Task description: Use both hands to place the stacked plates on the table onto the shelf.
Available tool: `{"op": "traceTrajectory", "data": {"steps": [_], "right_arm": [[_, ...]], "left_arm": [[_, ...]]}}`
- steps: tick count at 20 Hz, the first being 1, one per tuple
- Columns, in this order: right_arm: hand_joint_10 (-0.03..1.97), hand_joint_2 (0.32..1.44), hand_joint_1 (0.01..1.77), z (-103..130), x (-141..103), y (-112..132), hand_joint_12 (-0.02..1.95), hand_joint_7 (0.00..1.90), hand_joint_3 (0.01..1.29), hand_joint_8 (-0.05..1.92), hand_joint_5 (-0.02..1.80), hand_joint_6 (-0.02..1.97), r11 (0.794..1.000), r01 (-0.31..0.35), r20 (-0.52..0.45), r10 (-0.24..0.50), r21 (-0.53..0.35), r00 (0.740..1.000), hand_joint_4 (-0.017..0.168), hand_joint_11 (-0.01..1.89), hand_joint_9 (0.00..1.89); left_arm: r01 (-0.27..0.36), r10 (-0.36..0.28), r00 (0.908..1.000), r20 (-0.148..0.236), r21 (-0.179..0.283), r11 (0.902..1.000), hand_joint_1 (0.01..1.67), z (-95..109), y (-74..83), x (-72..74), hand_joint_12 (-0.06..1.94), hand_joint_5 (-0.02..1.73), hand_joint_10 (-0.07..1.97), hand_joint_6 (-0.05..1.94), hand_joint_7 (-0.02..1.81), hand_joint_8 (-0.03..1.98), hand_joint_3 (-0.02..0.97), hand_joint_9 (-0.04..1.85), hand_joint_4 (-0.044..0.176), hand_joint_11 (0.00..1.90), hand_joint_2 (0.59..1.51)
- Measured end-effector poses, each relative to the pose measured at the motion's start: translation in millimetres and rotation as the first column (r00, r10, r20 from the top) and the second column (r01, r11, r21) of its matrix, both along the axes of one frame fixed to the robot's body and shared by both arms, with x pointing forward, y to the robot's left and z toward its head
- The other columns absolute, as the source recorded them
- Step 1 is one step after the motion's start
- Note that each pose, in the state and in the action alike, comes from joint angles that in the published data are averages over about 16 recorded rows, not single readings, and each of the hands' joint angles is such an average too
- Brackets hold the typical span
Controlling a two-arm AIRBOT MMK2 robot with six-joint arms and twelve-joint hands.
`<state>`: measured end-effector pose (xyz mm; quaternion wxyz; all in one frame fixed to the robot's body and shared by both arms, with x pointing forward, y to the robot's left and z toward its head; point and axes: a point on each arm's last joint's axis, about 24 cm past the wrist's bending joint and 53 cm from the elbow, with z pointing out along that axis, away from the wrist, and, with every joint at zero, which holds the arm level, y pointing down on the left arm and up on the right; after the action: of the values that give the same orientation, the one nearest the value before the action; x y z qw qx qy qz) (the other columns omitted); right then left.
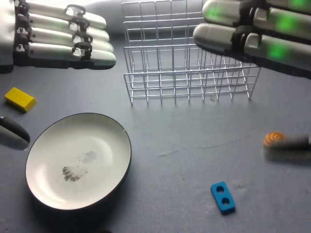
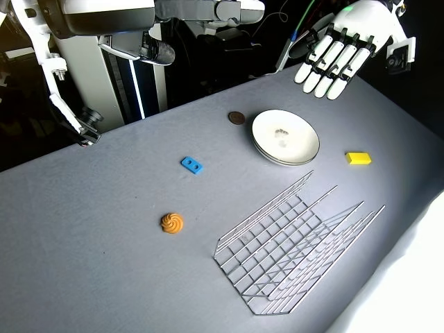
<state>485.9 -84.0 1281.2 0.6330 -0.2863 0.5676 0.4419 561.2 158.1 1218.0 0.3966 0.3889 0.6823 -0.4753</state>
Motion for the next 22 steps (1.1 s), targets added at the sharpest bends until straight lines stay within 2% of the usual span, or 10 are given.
{"op": "traceTrajectory", "data": {"steps": [6,10,16,22], "right_arm": [[0.03,1.24,0.04,0,0,0,0.26,0.14,0.03,0.02,0.12,0.03,1.000,0.000,-0.001,0.000,0.001,1.000,0.003,0.02,0.10],[0.02,1.22,0.03,-1,-1,0,0.27,0.14,0.02,0.02,0.12,0.03,1.000,-0.008,-0.010,0.008,0.001,1.000,0.003,0.01,0.10],[0.02,1.17,0.02,-4,-2,1,0.29,0.11,0.01,0.01,0.09,0.02,1.000,-0.023,-0.037,0.023,-0.001,0.999,0.003,0.01,0.10],[0.02,1.14,0.02,-9,-2,1,0.31,0.10,0.01,0.01,0.07,0.02,0.999,-0.033,-0.070,0.032,-0.008,0.997,0.003,0.01,0.10]], "left_arm": [[0.007,-0.007,1.0000,-0.006,0.013,0.9999,0.03,-3,2.0,-0.7,0.00,0.02,0.01,0.01,0.02,-0.01,0.050,0.02,-0.001,0.02,1.090],[0.008,-0.007,0.9996,-0.026,0.028,0.9996,0.03,-8,5.3,-0.1,0.00,0.02,0.00,0.01,0.02,-0.01,0.034,0.02,-0.003,0.02,1.099],[0.011,-0.006,0.9978,-0.066,0.082,0.9966,0.02,-25,18.2,0.1,0.00,0.02,0.01,0.01,0.02,-0.01,0.035,0.02,-0.005,0.02,1.105],[0.012,0.005,0.9942,-0.107,0.151,0.9885,0.02,-53,34.9,1.6,0.00,0.02,0.00,0.01,0.02,-0.01,0.034,0.02,-0.005,0.02,1.106]]}}
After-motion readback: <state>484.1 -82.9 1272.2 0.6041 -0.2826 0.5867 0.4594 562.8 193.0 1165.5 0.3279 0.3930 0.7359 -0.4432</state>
